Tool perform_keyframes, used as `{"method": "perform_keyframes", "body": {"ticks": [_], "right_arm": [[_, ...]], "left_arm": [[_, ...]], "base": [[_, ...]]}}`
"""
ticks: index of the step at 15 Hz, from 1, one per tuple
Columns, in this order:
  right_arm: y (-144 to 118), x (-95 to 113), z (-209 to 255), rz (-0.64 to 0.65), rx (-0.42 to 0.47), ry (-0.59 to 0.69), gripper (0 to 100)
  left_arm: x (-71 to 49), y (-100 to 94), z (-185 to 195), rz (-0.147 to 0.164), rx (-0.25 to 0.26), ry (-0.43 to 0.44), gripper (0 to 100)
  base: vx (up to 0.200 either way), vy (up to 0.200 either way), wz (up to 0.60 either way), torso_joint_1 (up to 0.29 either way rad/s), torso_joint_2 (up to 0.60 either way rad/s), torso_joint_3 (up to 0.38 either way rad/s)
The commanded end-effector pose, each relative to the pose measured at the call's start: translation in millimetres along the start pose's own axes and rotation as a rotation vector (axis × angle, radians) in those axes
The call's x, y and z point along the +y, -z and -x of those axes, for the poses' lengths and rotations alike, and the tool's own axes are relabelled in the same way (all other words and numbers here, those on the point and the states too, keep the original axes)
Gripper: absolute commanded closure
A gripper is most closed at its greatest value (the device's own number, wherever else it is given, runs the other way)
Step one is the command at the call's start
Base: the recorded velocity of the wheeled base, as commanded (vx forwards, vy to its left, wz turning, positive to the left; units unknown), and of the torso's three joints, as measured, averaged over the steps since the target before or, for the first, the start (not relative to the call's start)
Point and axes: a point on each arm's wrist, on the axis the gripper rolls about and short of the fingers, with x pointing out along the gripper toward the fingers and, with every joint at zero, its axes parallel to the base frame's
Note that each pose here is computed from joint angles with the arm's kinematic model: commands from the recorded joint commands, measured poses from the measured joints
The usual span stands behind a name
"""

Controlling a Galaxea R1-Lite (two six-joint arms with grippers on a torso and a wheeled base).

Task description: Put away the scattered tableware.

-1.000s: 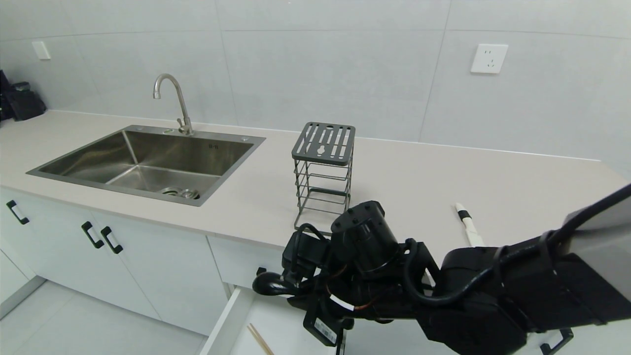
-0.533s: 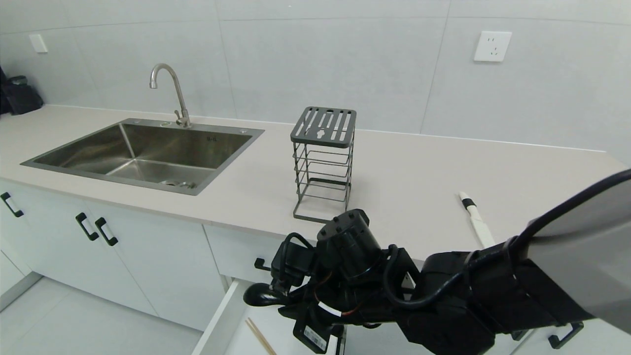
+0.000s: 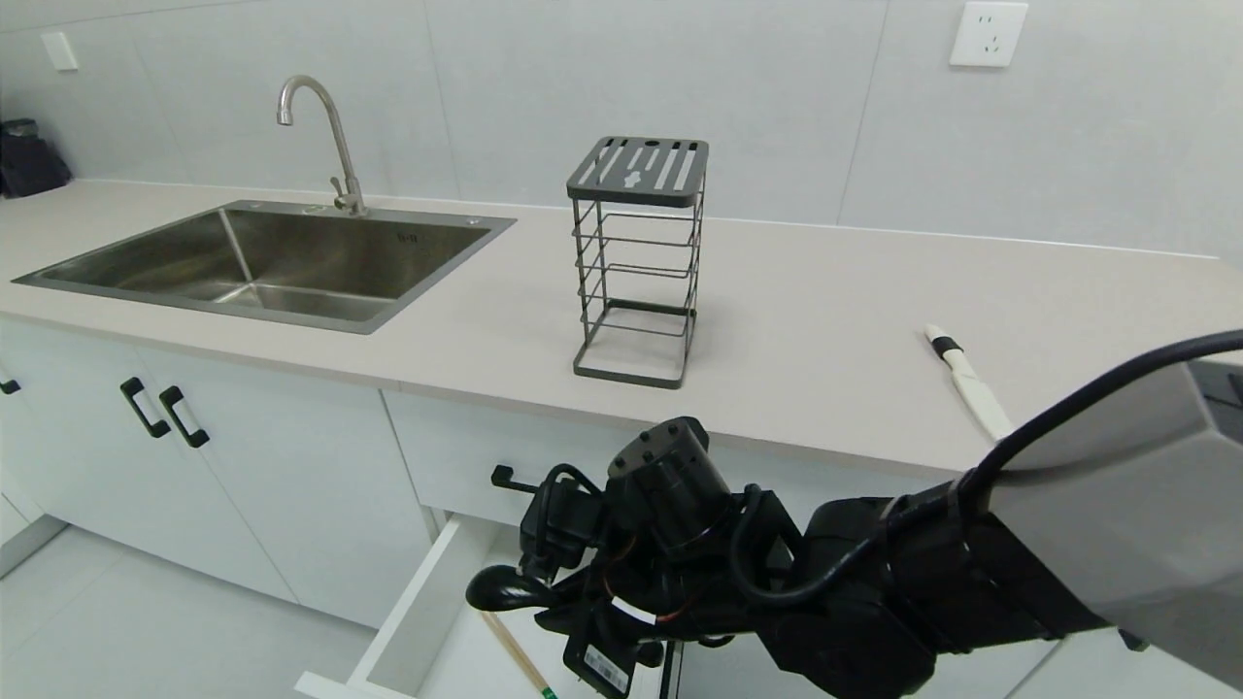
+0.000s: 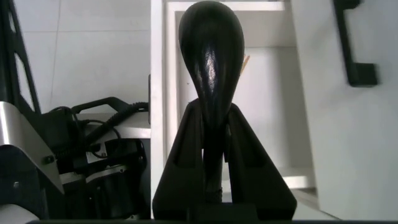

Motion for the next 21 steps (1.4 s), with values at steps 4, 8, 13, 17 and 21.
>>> {"method": "perform_keyframes", "body": {"ticks": [4,8,13,17,21], "right_arm": [[0.0,-1.0,-7.2,0.0,0.004,-0.004,100],[-1.5,-4.3,-15.8,-0.001,0.006,-0.003,100],[5.4,-10.8,-37.8,-0.006,0.029,-0.006,100],[4.7,-22.8,-56.2,-0.018,0.036,-0.009,100],[16.6,-32.1,-75.2,-0.04,0.079,-0.009,100]], "left_arm": [[0.0,0.1,-0.1,0.001,0.002,0.0,0],[0.0,0.1,-0.1,0.001,0.002,0.0,0],[0.0,0.1,-0.1,0.001,0.002,0.0,0],[0.0,0.1,-0.1,0.001,0.002,0.0,0],[0.0,0.1,-0.1,0.001,0.002,0.0,0]], "base": [[0.0,0.0,0.0,-0.251,0.48,0.229],[0.0,0.0,0.0,-0.245,0.44,0.203],[0.0,0.0,0.0,-0.195,0.29,0.128],[0.0,0.0,0.0,-0.019,0.12,0.041],[0.0,0.0,0.0,0.002,0.03,0.021]]}}
